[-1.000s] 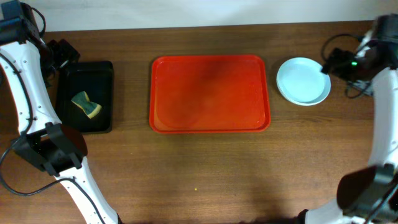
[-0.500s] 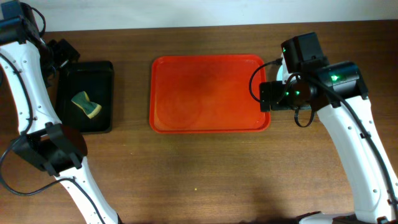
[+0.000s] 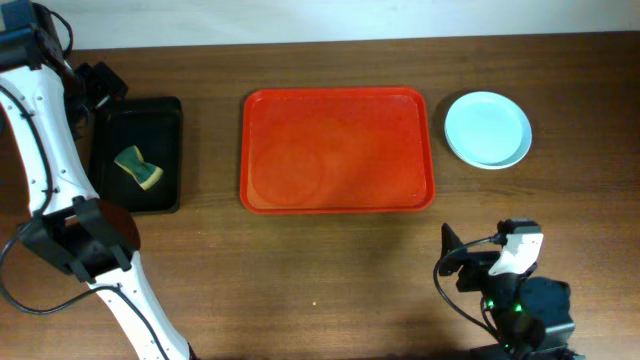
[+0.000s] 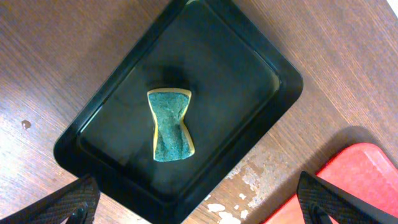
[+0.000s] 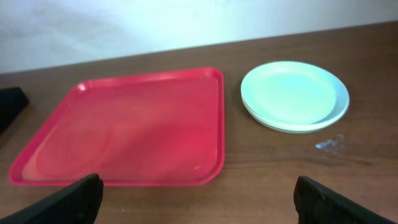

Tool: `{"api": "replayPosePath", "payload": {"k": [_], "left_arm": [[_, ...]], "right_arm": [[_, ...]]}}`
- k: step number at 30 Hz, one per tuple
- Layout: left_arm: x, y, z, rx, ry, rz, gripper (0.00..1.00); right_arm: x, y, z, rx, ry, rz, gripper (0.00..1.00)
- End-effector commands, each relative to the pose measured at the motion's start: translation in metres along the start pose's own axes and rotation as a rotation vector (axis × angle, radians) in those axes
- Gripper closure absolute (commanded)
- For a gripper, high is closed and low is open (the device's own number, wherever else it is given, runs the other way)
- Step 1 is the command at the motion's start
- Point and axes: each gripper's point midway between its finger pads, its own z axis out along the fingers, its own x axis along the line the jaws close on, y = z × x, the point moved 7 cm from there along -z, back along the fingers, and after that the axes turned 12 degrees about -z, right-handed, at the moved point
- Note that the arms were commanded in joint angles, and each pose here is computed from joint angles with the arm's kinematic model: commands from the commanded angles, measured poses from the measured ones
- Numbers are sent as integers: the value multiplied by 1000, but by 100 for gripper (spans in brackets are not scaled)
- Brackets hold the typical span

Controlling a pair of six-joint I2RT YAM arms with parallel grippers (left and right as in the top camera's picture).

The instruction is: Clean dirty plates on tray and stack at the side

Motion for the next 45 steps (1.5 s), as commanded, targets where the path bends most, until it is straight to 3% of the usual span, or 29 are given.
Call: {"api": "replayPosePath", "payload": {"k": [1, 10, 33, 35, 37, 40, 43, 45], "left_arm": [[0, 2, -2, -6, -8, -2, 1], [1, 2, -2, -5, -7, -2, 1], [7, -4, -1, 26, 33, -4, 1], [2, -16, -19, 24, 23, 20, 1], [-15, -24, -54, -67, -61, 61, 0], [4, -39, -127, -231, -54, 66, 1], [15, -64, -156, -292, -70, 88, 1], [23, -86, -150, -343, -129, 108, 1]], "right_arm": [[1, -17, 4, -74, 8, -1, 1], [-9, -37, 33, -287, -28, 10, 1], [-11, -42, 34, -255, -40, 6, 1], [-11, -42, 34, -255, -40, 6, 1], [-11, -42, 34, -255, -40, 6, 1], [-11, -42, 34, -255, -40, 6, 1], [-11, -42, 34, -255, -40, 6, 1], [-11, -42, 34, -255, -40, 6, 1]]}}
